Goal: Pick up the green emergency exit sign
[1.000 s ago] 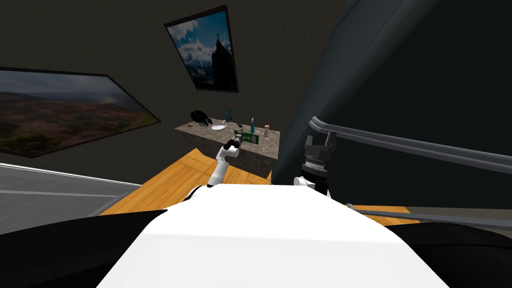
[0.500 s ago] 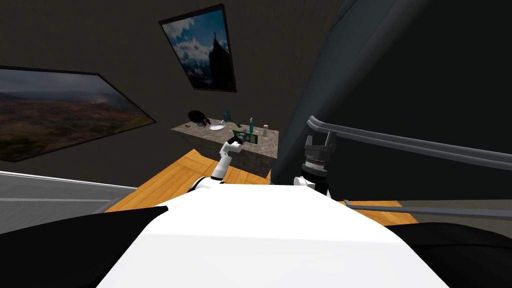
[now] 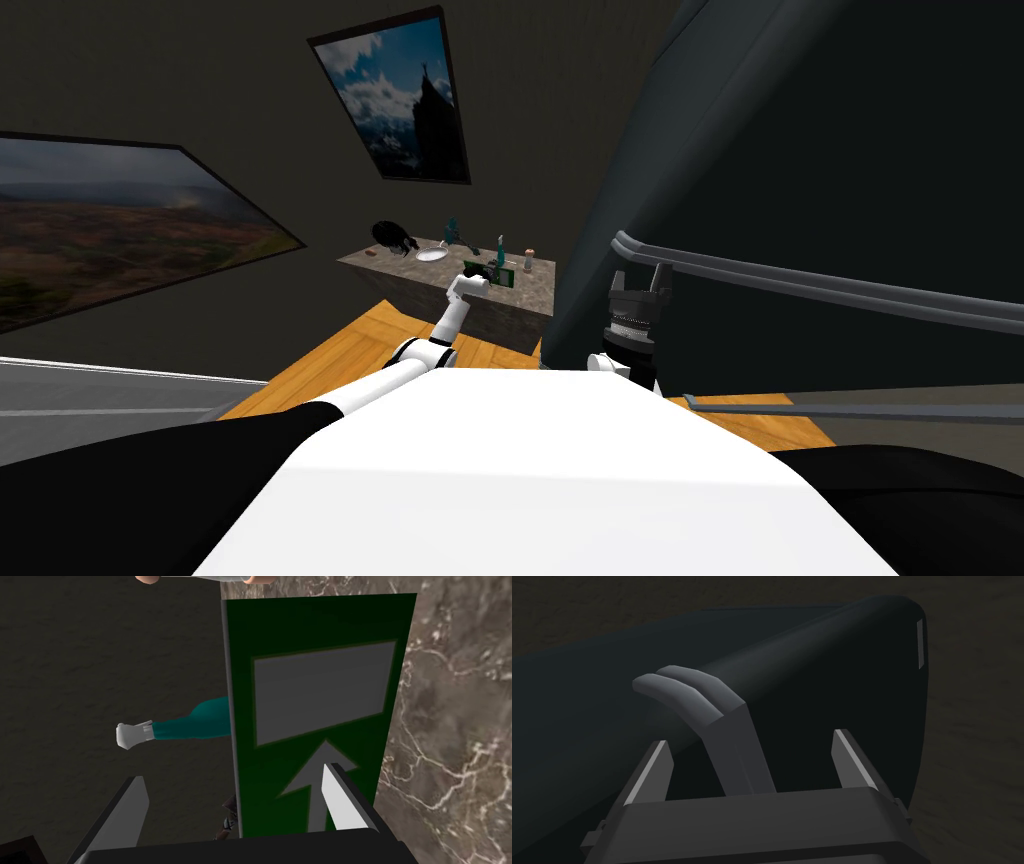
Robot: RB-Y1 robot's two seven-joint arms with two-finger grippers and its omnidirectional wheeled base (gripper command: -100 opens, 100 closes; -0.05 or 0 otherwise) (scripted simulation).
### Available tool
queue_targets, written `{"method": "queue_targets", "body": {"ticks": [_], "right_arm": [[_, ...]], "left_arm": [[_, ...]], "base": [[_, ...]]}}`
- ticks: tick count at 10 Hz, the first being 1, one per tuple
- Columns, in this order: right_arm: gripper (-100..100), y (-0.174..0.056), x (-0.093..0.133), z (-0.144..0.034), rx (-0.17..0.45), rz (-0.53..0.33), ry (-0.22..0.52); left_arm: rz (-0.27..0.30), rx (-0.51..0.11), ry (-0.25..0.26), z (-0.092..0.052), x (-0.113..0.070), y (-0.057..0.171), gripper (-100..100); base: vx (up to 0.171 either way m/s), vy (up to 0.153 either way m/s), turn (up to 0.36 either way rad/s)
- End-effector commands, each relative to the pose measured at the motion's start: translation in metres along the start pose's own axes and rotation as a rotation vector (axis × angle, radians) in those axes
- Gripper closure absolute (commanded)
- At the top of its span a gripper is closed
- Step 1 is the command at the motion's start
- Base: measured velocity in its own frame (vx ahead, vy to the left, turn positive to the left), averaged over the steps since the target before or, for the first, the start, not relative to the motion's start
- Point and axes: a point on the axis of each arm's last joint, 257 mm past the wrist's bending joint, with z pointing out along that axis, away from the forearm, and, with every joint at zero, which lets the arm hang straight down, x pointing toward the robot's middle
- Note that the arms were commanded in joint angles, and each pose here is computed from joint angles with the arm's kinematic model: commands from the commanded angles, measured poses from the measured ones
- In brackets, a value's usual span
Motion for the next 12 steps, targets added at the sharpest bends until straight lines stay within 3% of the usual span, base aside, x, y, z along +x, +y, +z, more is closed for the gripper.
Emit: {"method": "queue_targets", "body": {"ticks": [1,5,12], "right_arm": [[0,0.000,0.000,0.000,0.000,0.000,0.000],[0,0.000,0.000,0.000,0.000,0.000,0.000],[0,0.000,0.000,0.000,0.000,0.000,0.000]], "left_arm": [[0.002,-0.054,0.016,0.008,0.007,0.003,-100],[0.010,-0.162,0.032,0.021,0.017,0.010,-100],[0.020,-0.323,0.032,0.030,0.022,0.020,-100]], "base": [[0.005,0.017,-0.045],[0.005,0.018,-0.034],[0.011,0.022,-0.024]]}}
